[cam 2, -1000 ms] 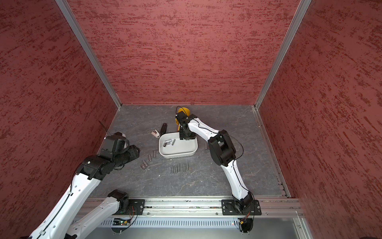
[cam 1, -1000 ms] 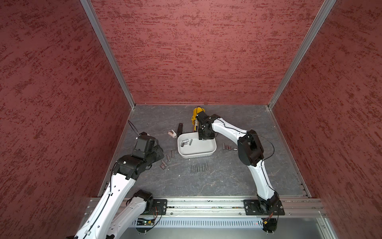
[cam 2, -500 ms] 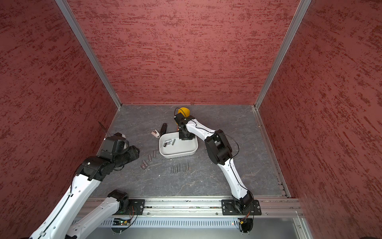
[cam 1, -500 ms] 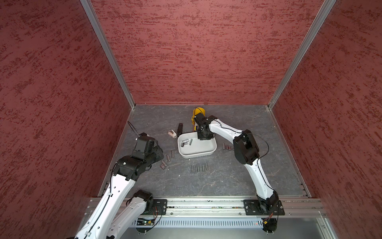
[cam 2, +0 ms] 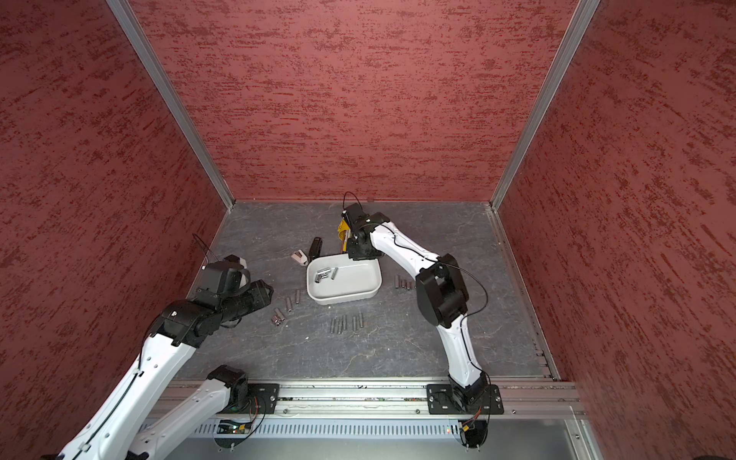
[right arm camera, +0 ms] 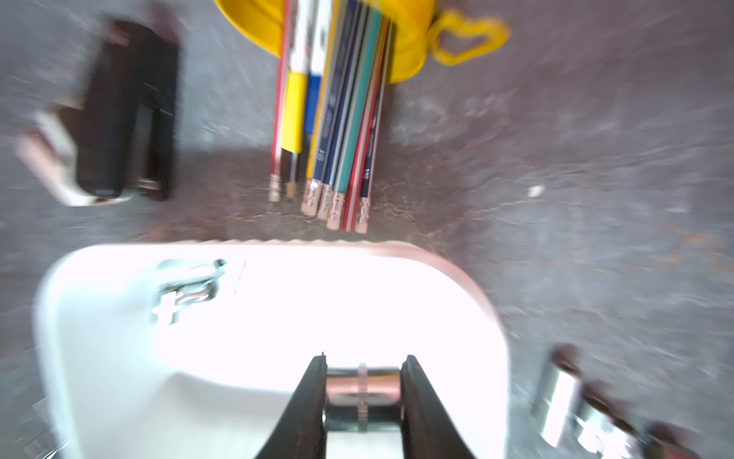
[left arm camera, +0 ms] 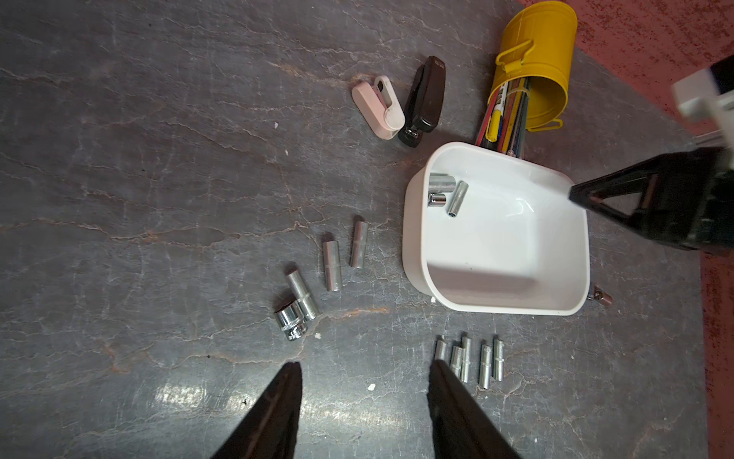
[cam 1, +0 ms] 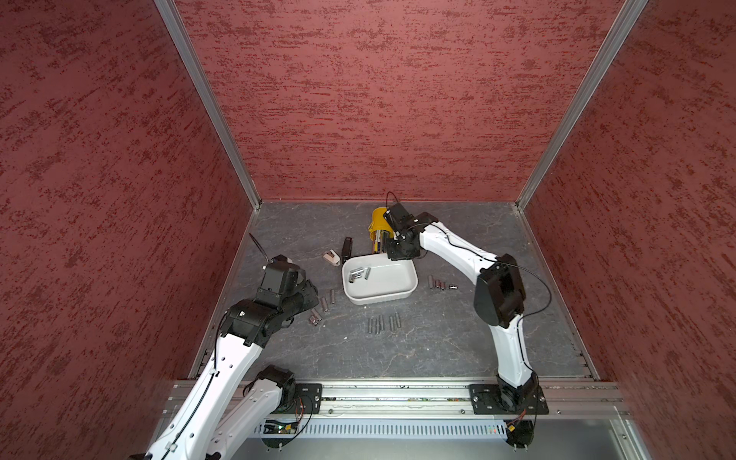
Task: Take out the socket from the storage box
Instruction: Place the socket head at the center of the board.
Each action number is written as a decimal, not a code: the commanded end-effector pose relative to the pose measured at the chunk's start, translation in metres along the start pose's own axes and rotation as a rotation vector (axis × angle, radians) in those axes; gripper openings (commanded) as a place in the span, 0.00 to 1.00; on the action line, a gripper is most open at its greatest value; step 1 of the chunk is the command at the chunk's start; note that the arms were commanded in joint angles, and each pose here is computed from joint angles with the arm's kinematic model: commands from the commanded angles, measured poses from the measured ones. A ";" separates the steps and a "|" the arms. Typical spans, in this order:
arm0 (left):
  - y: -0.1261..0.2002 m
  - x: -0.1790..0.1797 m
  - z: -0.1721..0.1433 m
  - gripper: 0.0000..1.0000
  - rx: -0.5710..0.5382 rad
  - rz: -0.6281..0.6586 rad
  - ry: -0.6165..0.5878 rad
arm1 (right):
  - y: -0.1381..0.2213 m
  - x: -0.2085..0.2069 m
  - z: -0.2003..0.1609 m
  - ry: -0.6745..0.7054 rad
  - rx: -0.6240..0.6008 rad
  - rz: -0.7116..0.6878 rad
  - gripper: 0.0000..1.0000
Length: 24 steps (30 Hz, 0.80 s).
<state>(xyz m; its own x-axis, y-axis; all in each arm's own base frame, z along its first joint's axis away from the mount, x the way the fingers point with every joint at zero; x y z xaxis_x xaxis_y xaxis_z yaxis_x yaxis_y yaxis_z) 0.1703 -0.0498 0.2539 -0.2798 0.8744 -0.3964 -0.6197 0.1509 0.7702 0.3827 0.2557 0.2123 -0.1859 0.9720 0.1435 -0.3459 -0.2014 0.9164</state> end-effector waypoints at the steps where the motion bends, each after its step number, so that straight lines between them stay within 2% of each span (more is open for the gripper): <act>1: -0.003 -0.005 0.000 0.55 0.013 -0.052 -0.019 | 0.036 -0.036 0.002 -0.045 -0.070 -0.025 0.23; 7: -0.011 -0.010 0.000 0.55 0.042 -0.080 -0.022 | 0.051 -0.113 -0.028 -0.196 -0.084 -0.092 0.24; 12: -0.021 -0.011 -0.002 0.55 0.070 -0.082 -0.019 | 0.032 -0.161 -0.071 -0.309 -0.021 -0.141 0.24; 18: -0.026 -0.013 -0.002 0.56 0.088 -0.088 -0.023 | -0.001 -0.190 -0.107 -0.371 0.067 -0.182 0.24; 24: -0.029 -0.012 -0.003 0.56 0.102 -0.079 -0.026 | -0.024 -0.198 -0.116 -0.372 0.115 -0.201 0.25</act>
<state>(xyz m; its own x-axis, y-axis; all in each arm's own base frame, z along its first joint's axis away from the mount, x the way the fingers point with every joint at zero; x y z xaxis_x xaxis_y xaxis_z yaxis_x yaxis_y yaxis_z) 0.1877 -0.0662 0.2366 -0.2271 0.8678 -0.4419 -0.5575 0.2562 0.7896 0.3096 0.0541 0.1243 0.2304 0.9720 0.0466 -0.1929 -0.0014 0.9812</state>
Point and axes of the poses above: each gripper's point midway between its finger pads, its own y axis back along the fingers, its own x axis along the line the jaws close on, z = x × y, the point moved 8 cm from there along y, back along the fingers, and after that the axes turned 4 degrees about y, right-handed, at the moved point
